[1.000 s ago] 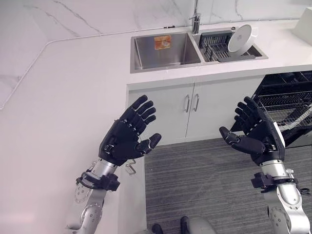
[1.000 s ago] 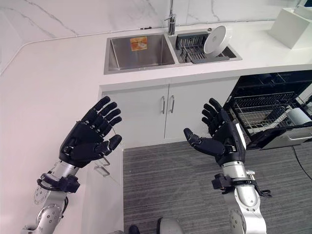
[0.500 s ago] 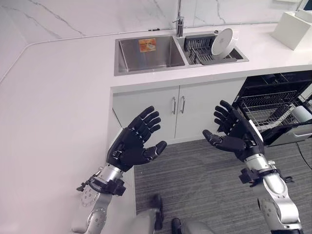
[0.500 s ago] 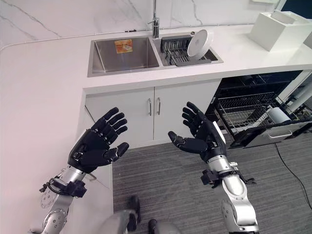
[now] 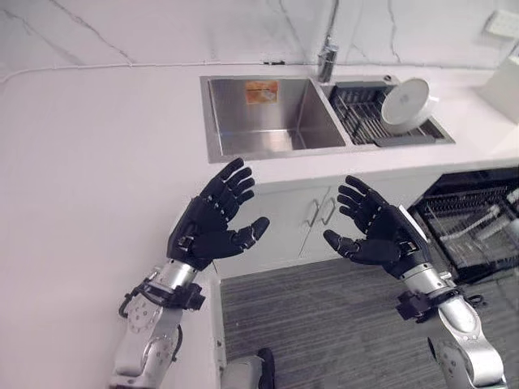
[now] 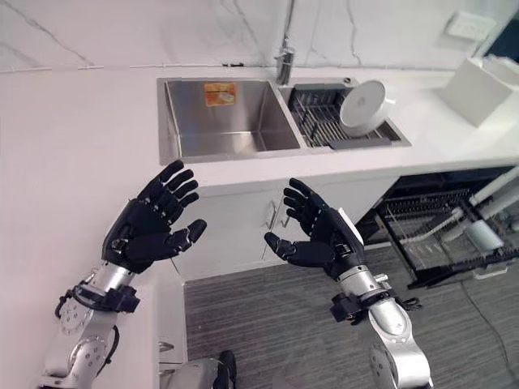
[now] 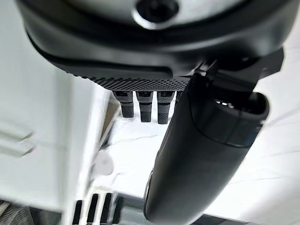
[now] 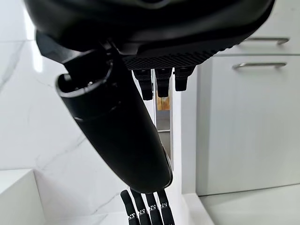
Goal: Place the dishes in the dishwasher.
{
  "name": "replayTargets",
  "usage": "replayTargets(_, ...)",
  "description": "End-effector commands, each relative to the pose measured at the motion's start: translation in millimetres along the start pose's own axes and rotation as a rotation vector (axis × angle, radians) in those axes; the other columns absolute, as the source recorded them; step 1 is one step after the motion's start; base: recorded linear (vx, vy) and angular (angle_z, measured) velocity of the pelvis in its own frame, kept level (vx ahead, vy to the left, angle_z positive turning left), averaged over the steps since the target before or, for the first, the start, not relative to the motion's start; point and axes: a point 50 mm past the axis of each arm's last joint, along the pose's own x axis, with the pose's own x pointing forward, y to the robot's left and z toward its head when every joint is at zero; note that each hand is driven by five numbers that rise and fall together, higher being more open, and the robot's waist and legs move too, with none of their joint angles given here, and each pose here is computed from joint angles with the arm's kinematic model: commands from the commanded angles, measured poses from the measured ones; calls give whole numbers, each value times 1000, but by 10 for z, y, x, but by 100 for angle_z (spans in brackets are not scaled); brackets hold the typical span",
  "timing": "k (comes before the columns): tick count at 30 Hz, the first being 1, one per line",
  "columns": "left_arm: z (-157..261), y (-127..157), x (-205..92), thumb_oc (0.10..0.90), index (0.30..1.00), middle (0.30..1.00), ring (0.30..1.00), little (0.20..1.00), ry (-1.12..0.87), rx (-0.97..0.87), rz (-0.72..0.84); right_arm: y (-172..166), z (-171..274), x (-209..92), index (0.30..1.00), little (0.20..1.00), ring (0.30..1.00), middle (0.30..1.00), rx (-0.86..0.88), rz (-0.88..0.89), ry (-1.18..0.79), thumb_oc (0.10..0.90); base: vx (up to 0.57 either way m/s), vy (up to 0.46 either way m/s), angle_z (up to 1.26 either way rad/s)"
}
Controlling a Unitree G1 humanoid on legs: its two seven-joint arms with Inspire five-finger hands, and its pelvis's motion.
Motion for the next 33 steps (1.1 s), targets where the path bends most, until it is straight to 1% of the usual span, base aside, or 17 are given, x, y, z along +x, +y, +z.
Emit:
replayTargets(1, 366, -242, 155, 800, 900, 900, 900, 900, -194, 74, -142, -41, 343, 123, 900, 900, 900, 900, -27, 40, -186, 800, 101, -142, 39)
replayTargets(4, 410, -327, 231, 800, 900, 900, 900, 900, -201, 151, -211, -91, 404, 74, 900, 900, 900, 900, -6, 35, -212, 800, 83, -313, 35)
replayTargets(7, 443, -372, 232, 800, 900, 900, 900, 900, -216, 181, -206, -18, 434, 135, 900, 900, 900, 900, -8, 70, -202, 800, 127, -252, 39)
replayTargets(12, 460, -414, 243, 800, 900, 900, 900, 900, -202, 194, -259, 8, 445, 126, 900, 900, 900, 900, 14, 57, -210, 800, 162, -394, 26)
replayTargets(16, 465, -391, 233, 800, 900, 900, 900, 900, -189, 195, -243, 23, 444, 140, 900, 900, 900, 900, 21, 72, -199, 800, 163, -598, 47)
replayTargets(22, 465, -249, 68, 800, 900, 900, 900, 900, -211, 147, -154, 114, 449, 212, 900, 900, 900, 900, -7, 141, -172, 800, 113, -532, -13)
replayTargets(24, 442, -230, 31, 800, 900, 900, 900, 900, -212, 97, -140, 121, 413, 201, 900, 900, 900, 900, -15, 153, -157, 800, 18, -493, -10)
replayTargets(27, 368, -215, 3, 800, 900, 900, 900, 900, -209, -57, -121, 101, 397, 153, 900, 900, 900, 900, -49, 169, -160, 800, -14, -447, 21)
replayTargets(30, 339, -233, 33, 800, 900, 900, 900, 900, -227, -52, -112, 17, 437, 111, 900, 900, 900, 900, -65, 136, -178, 800, -26, -251, 58)
replayTargets(33, 346, -215, -40, 800, 900, 900, 900, 900, -236, -37, -107, -8, 424, 53, 900, 900, 900, 900, -53, 115, -189, 800, 16, -32, 61)
